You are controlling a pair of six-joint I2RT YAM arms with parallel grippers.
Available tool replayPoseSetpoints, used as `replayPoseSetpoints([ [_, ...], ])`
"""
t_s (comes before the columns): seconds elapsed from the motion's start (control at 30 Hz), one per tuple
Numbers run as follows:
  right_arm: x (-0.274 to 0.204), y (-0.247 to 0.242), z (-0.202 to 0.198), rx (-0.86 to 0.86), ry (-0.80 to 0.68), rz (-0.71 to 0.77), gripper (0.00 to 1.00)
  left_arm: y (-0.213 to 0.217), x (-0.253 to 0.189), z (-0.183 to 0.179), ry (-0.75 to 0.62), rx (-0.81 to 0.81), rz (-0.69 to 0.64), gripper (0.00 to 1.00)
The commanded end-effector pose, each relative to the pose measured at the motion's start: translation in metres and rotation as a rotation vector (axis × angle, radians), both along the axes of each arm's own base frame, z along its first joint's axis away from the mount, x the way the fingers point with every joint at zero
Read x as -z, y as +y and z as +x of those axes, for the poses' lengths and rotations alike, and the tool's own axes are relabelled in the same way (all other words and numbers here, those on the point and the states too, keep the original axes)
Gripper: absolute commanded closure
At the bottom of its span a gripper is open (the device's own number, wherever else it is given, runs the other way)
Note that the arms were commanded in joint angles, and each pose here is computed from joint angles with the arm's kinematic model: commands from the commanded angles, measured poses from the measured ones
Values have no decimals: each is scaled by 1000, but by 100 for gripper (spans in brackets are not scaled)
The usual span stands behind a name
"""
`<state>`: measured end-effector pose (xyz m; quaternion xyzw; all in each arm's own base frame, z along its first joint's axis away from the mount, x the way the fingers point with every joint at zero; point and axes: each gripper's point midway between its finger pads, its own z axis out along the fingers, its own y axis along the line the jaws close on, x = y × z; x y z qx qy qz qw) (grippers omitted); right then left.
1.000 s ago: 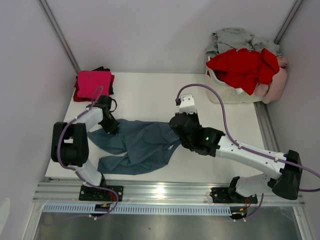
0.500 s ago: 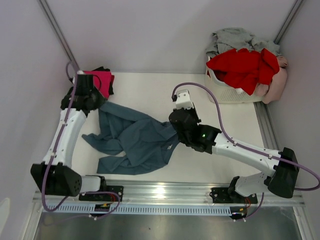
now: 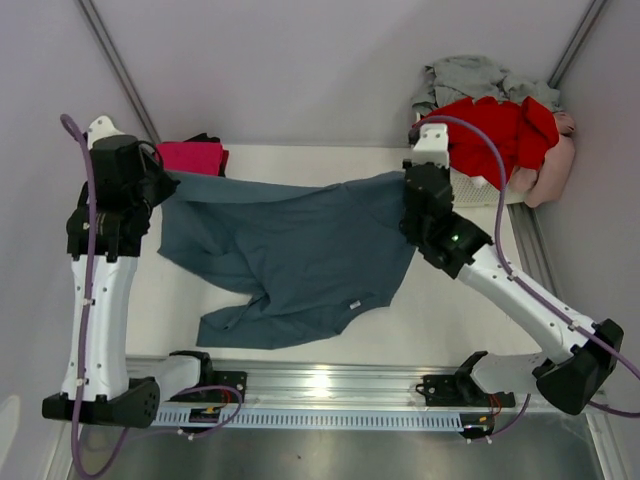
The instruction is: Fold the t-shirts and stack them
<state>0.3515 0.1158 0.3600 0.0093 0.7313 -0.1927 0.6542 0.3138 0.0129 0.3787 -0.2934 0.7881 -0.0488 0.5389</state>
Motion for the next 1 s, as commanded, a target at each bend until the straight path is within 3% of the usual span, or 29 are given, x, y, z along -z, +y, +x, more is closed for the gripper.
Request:
replayPoseSetpoints([
  [0.0,-62,-24,3,21,-139,70,100,11,-46,-27,-116,-32,40,97],
  [0.37,-139,-39,5,-26,-264,59,100,20,-123,-99,-359,-63,54,96],
  [0.53,-169,-34,-13,-144,-320,110,100,18,-142,-130,-451,-51,40,96],
  [0.73,-205,-29,-58,-358,-429,224,100,11,-157,-164,-567,-24,-35,99],
  [0.97,-243,-64,-124,-413,-511,355,100,0,-160,-206,-635,59,-105,99],
])
